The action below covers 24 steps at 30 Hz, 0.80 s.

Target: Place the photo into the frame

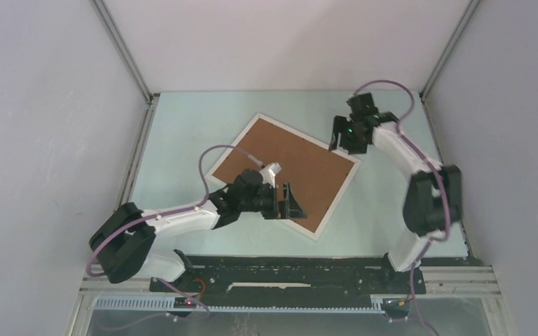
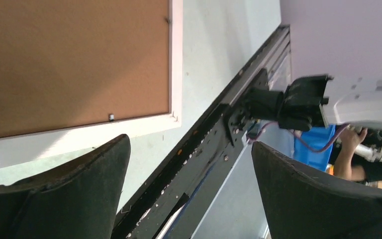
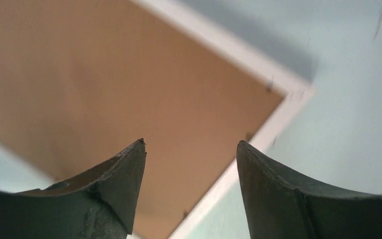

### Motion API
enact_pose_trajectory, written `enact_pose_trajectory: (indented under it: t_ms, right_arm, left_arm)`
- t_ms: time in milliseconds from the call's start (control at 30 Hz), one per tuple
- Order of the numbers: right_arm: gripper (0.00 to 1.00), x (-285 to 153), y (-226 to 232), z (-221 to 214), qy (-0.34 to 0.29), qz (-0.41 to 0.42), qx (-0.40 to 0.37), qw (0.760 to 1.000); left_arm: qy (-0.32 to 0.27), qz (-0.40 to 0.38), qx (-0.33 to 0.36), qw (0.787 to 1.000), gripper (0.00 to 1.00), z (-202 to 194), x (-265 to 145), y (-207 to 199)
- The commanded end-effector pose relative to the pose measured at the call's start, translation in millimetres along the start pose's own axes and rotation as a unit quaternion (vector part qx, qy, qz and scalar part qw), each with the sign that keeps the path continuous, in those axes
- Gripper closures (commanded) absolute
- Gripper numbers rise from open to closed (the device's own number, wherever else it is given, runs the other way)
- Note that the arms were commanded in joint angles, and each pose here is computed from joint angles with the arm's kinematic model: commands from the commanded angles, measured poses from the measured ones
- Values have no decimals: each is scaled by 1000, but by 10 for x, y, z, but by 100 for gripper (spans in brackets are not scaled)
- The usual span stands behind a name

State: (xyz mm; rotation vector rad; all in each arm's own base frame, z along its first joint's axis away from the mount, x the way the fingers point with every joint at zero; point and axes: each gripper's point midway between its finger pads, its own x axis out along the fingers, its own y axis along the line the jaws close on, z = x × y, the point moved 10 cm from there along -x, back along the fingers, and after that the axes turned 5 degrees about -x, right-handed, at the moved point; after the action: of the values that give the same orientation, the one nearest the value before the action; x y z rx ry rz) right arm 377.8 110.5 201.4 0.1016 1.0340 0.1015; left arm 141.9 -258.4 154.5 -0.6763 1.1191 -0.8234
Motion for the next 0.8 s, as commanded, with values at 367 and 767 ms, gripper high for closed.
enact_pose_trajectory:
  t_ms: [367, 767]
  right_arm:
    - [43, -423, -61, -1936, 109, 235, 189, 947]
    - [59, -140, -165, -1897, 87, 219, 206, 950]
  left_arm:
    - [-35, 166, 71, 983, 27, 309, -309, 171]
    - [24, 192, 108, 975, 46, 204, 48, 254]
